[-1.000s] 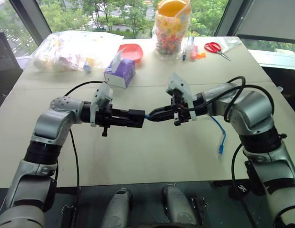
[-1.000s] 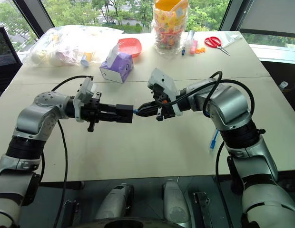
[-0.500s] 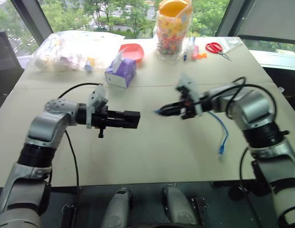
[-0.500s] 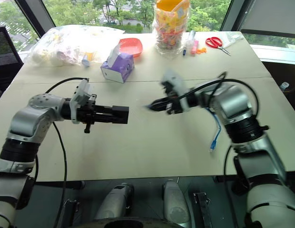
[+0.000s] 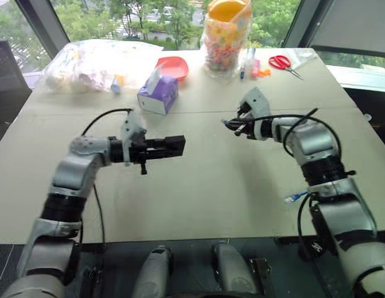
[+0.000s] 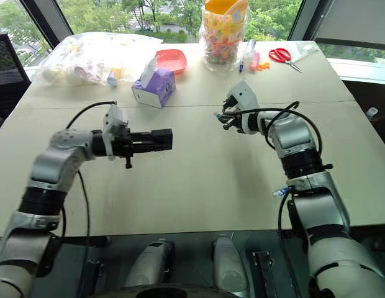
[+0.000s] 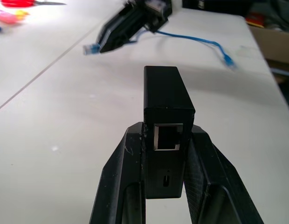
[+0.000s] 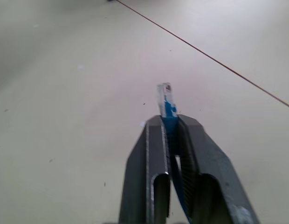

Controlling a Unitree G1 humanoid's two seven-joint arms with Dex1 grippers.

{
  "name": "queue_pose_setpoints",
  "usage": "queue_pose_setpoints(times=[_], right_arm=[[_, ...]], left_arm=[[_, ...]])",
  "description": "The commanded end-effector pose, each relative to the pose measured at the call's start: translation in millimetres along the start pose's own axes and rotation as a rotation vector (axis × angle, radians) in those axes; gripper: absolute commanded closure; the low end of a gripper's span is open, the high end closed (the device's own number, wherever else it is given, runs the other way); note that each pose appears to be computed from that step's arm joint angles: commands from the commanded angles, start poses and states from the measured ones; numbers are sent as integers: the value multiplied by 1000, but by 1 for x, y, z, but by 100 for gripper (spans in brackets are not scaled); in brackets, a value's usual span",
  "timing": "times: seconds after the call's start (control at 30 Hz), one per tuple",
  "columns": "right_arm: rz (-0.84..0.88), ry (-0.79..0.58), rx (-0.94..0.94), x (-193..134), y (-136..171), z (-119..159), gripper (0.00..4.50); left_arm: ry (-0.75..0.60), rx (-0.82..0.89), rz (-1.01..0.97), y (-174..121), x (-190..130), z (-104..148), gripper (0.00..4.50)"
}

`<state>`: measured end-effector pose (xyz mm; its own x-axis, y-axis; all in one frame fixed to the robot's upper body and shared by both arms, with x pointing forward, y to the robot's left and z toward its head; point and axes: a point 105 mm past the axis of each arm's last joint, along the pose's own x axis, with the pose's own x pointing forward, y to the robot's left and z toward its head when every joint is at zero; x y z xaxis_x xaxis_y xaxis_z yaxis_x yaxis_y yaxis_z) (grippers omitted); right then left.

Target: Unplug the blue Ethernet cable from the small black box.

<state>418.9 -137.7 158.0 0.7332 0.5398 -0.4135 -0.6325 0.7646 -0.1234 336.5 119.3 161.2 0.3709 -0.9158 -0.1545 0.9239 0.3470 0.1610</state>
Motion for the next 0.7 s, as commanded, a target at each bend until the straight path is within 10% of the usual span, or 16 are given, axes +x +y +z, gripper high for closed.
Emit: queue_pose_setpoints(times=[0.03,0.17,0.5,0.7], right_arm=[[-115,-88,42,-8,-13,24,232],[-101,-101,95,-24,-6,23,48],[-26,-105,132,-67,45,6,48],[-45,-96,158,-72,49,3,42]], left_arm=[[-12,111,132,13,13,-5,402],[-81,69,219,22,34,-13,402],[-95,12,312,27,62,-49,402],[-53,-8,328,30,49,-67,151]])
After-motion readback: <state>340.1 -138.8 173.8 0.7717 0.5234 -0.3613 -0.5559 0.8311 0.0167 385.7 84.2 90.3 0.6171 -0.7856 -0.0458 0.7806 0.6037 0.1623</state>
